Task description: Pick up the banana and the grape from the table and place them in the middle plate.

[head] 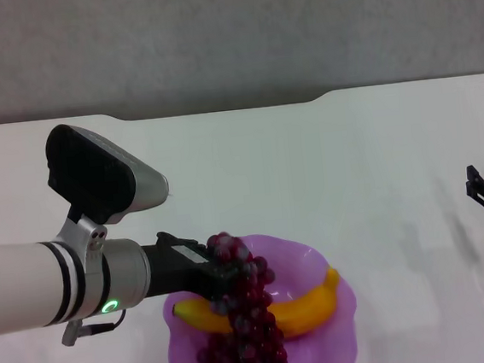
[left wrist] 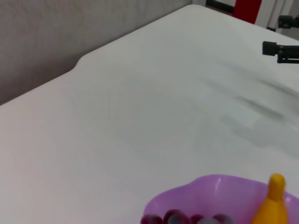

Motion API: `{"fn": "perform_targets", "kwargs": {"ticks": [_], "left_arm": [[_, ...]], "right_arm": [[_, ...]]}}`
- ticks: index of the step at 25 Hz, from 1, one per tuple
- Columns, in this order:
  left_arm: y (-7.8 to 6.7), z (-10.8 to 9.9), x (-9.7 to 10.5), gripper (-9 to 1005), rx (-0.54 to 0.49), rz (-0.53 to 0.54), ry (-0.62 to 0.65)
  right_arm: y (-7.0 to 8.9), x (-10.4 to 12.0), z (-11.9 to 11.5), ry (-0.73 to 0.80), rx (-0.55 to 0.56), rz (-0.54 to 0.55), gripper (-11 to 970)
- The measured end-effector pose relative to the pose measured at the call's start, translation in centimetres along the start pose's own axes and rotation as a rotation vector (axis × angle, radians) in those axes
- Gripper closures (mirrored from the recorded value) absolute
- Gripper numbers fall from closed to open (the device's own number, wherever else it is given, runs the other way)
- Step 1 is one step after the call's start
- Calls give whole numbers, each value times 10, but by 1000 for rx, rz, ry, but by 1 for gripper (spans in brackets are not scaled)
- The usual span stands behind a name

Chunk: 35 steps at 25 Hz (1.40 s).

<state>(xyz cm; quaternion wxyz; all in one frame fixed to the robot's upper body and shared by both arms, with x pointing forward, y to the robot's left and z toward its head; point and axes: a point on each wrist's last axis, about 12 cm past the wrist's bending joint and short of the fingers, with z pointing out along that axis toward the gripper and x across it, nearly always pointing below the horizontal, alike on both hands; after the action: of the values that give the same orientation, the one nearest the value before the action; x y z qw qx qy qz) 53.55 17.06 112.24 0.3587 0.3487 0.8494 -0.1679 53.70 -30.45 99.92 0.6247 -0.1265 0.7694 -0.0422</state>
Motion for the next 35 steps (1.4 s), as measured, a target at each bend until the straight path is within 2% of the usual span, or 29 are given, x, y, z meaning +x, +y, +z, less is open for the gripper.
{"fn": "perform_targets", "kwargs": {"ticks": [16, 17, 21, 24, 26, 27, 31, 35], "left_arm": [[-8, -10, -9, 510, -27, 60, -90], [-6, -11, -10, 461, -43, 64, -107], [9, -11, -10, 264, -144, 54, -215], [22, -7, -7, 105, -235, 5, -314], [27, -2, -2, 125, -300, -24, -381], [32, 1, 2, 134, -368, -42, -442], [35, 12, 16, 169, -535, -10, -569], [44, 22, 34, 199, -625, -13, -667]], "right_arm": [[-1, 1, -1, 2, 3, 1, 79], [-1, 0, 0, 1, 2, 0, 80], [1, -1, 1, -4, -3, -1, 80], [1, -4, 3, -14, -6, 0, 80], [3, -6, 4, -21, -10, -3, 80], [3, -7, 5, -25, -13, -6, 80], [6, -9, 7, -30, -24, -16, 80], [7, -9, 7, -31, -29, -19, 80]]}}
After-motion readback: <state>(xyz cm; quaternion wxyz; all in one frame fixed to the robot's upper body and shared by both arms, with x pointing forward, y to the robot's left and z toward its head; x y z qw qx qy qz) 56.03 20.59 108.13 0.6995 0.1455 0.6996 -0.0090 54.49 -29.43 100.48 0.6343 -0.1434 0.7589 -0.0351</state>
